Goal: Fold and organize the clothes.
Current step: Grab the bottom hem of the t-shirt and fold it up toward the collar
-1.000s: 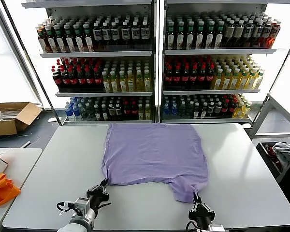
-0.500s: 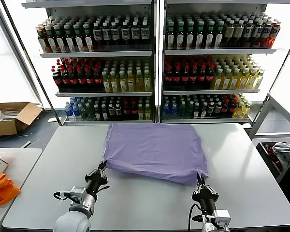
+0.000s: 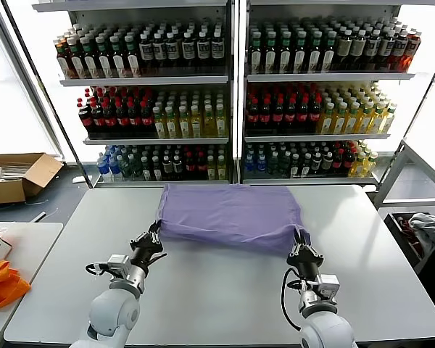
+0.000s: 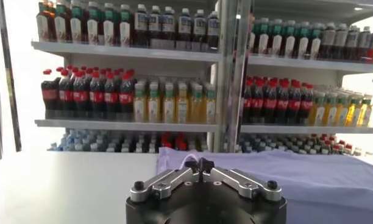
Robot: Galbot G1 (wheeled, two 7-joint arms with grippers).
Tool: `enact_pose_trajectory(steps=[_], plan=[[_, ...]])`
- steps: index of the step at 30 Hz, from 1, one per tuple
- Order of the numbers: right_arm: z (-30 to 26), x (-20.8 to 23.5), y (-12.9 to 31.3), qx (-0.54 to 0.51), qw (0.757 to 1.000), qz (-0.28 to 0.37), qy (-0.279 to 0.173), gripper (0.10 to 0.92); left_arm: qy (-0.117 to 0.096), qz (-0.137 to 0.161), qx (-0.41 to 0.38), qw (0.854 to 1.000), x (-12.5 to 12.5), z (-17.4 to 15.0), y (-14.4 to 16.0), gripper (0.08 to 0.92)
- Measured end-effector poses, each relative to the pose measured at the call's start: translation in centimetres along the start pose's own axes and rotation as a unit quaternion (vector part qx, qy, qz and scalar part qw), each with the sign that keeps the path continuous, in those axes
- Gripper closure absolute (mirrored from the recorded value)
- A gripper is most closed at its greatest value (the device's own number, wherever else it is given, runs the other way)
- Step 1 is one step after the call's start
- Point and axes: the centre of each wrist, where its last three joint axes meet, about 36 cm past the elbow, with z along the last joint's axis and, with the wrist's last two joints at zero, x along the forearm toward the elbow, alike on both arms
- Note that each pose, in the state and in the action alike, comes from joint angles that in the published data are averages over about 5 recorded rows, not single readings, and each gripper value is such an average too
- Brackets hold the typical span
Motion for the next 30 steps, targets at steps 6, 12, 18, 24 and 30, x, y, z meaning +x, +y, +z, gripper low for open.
enact_pose_trajectory(steps=[6,12,18,24,30], plan=[[-0.3,-2.6,0.0,-0.004,1.000,-0.003,0.011,0.905,0.006,-0.001,0.004,1.000,-1.8,-0.3,0.1,0.911],[-0.5,-4.9,-0.2,-0.002,1.000,-0.002,0.025,0.905,0.016,0.000,0.001,1.000,-3.3,-0.3,0.0,0.911],[-0.6,-6.6,-0.3,0.001,0.999,-0.005,0.044,0.883,0.030,0.002,-0.004,1.000,-4.5,0.0,-0.1,0.911],[-0.8,-8.2,0.1,-0.017,0.998,0.002,0.054,0.736,0.046,0.004,-0.017,0.999,-5.3,0.3,0.2,0.856],[-0.9,-9.4,0.7,-0.062,0.996,0.026,0.053,0.554,0.054,-0.002,-0.024,0.998,-5.7,0.1,0.5,0.685]])
